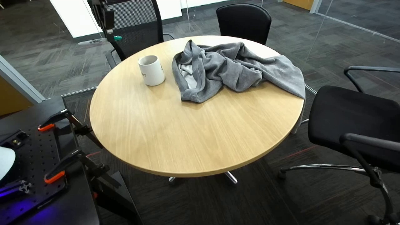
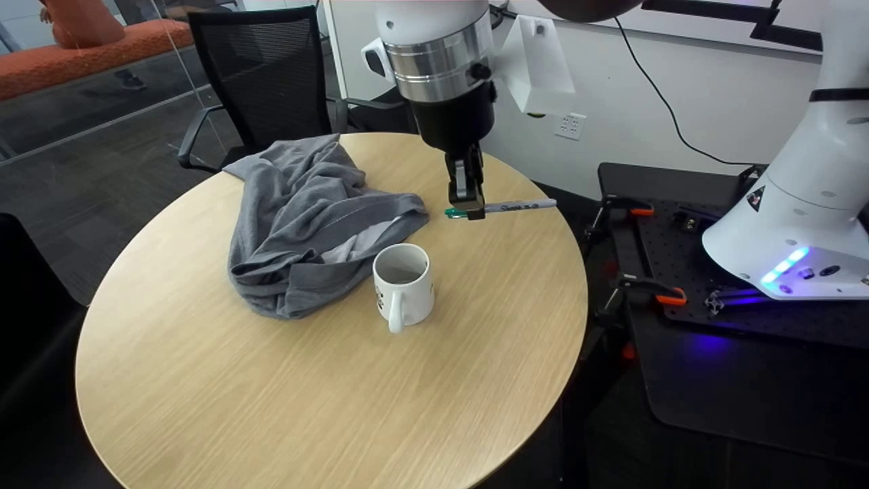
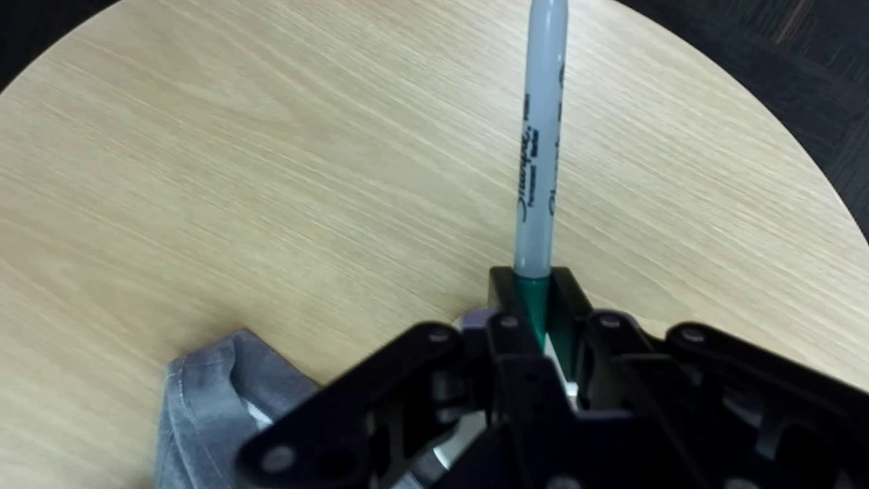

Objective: Put the green pen inside the white mug

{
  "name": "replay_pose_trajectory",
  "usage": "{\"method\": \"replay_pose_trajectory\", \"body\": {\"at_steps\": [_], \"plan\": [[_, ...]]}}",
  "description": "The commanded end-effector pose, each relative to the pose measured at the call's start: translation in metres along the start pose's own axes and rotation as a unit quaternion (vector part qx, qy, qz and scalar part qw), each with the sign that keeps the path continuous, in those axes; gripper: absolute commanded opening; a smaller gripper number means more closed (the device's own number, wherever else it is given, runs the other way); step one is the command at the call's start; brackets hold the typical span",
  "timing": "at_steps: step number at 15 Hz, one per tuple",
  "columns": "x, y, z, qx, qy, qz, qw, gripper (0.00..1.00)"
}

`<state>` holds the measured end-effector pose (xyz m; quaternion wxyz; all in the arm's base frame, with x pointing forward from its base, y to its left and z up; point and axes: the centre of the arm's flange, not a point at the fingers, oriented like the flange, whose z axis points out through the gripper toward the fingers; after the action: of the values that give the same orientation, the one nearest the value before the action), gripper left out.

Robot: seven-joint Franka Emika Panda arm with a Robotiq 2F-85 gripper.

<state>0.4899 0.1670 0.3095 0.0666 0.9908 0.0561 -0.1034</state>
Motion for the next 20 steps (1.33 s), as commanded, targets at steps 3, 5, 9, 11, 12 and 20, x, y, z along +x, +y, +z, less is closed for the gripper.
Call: {"method": "replay_pose_trajectory", "body": {"at_steps": [3, 5, 9, 11, 12, 20], "plan": [[-0.002, -0.01, -0.001, -0.01, 0.041, 0.043, 0.9982, 0.04], [-0.002, -0.016, -0.002, -0.016, 0.068, 0.071, 0.995, 0.04], [-0.006, -0.03, -0.001, -0.04, 0.113, 0.123, 0.9851, 0.04], [-0.009, -0.038, 0.002, -0.055, 0.136, 0.151, 0.9776, 0.04], [-0.011, -0.043, 0.003, -0.063, 0.148, 0.165, 0.9731, 0.04], [-0.015, -0.07, 0.015, -0.117, 0.247, 0.269, 0.9236, 0.04]]}}
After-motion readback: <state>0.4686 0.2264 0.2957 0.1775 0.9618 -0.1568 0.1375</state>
